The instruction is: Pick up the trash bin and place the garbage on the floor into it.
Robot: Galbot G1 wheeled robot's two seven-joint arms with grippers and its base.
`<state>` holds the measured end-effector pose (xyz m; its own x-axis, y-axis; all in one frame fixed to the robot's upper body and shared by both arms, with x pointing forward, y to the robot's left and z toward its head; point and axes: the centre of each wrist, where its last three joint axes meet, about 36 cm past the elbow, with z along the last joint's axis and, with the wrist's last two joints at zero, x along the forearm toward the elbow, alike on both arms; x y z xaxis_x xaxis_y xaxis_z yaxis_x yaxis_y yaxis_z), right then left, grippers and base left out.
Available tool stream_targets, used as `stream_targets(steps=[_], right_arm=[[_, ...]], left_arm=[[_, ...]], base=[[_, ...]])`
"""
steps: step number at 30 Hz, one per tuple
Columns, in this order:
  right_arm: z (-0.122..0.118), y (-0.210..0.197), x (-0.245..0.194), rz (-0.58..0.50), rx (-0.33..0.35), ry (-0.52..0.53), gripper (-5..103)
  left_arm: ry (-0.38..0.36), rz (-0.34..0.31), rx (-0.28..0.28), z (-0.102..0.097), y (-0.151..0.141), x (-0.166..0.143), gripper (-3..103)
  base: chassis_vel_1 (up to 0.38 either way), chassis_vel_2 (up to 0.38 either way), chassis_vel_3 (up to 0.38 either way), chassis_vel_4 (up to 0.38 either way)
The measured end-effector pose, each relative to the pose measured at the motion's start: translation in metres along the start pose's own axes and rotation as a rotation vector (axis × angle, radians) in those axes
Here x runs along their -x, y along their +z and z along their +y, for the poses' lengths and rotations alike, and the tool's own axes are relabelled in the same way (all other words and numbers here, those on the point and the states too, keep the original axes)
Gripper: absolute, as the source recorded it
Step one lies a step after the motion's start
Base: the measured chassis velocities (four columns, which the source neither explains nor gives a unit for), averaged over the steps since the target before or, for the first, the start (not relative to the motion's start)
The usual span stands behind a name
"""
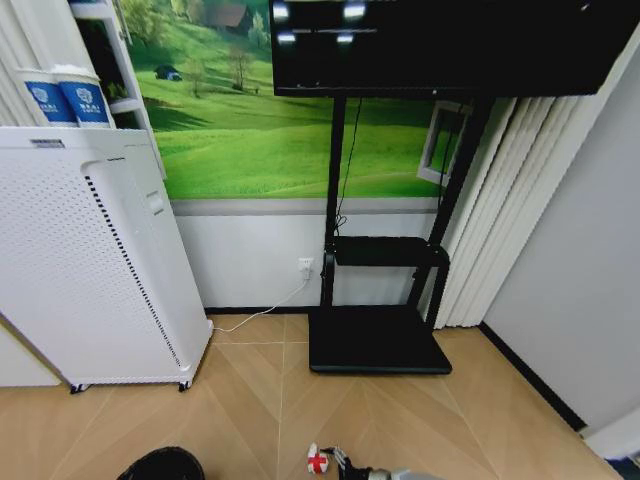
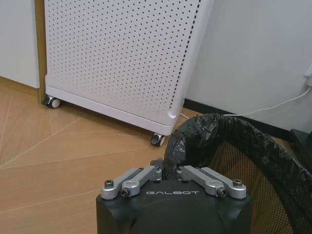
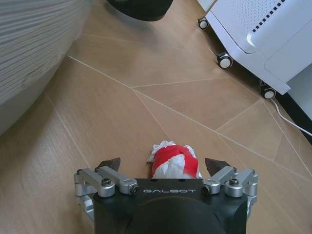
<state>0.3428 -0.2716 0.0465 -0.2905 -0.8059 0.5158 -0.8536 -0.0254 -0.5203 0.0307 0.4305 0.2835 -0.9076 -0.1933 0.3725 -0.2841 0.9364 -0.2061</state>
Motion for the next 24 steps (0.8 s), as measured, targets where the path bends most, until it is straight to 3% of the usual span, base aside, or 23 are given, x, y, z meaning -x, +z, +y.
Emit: stream_targets(steps=[4, 5, 7, 14, 15, 18, 20, 24], right_arm=[[-0.006, 0.000, 0.003, 0.000, -0.008, 0.003, 95], [-0.008, 0.001, 0.003, 0.003, -0.012, 0.003, 86], [-0.009, 0.001, 0.004, 0.003, -0.011, 0.005, 86], [-0.009, 0.005, 0.000, 0.023, 0.002, 0.012, 54], [-0.009, 0.005, 0.000, 0.023, 0.002, 0.012, 54], [-0.006, 0.005, -0.001, 0.029, 0.015, 0.019, 37], [-0.006, 0.005, -0.001, 0.030, 0.018, 0.022, 37], [-0.007, 0.007, -0.005, 0.034, 0.026, 0.034, 24]], left_arm=[[-0.002, -0.001, -0.004, 0.000, 0.001, -0.003, 6], [-0.002, -0.001, -0.006, 0.000, 0.002, -0.004, 6], [-0.003, -0.002, -0.006, 0.000, 0.002, -0.004, 6], [-0.001, -0.016, -0.020, -0.007, 0.001, -0.002, 6], [-0.001, -0.016, -0.020, -0.007, 0.001, -0.002, 6], [0.004, -0.018, -0.024, -0.011, 0.000, -0.003, 6], [0.004, -0.017, -0.024, -0.011, 0.000, -0.004, 6], [0.001, -0.016, -0.018, -0.009, -0.001, -0.005, 6]], base=[[0.000, 0.000, 0.000, 0.000], [0.000, 0.000, 0.000, 0.000], [0.000, 0.000, 0.000, 0.000], [0.000, 0.000, 0.000, 0.000], [0.000, 0.000, 0.000, 0.000], [0.000, 0.000, 0.000, 0.000], [0.000, 0.000, 0.000, 0.000], [0.000, 0.000, 0.000, 0.000]])
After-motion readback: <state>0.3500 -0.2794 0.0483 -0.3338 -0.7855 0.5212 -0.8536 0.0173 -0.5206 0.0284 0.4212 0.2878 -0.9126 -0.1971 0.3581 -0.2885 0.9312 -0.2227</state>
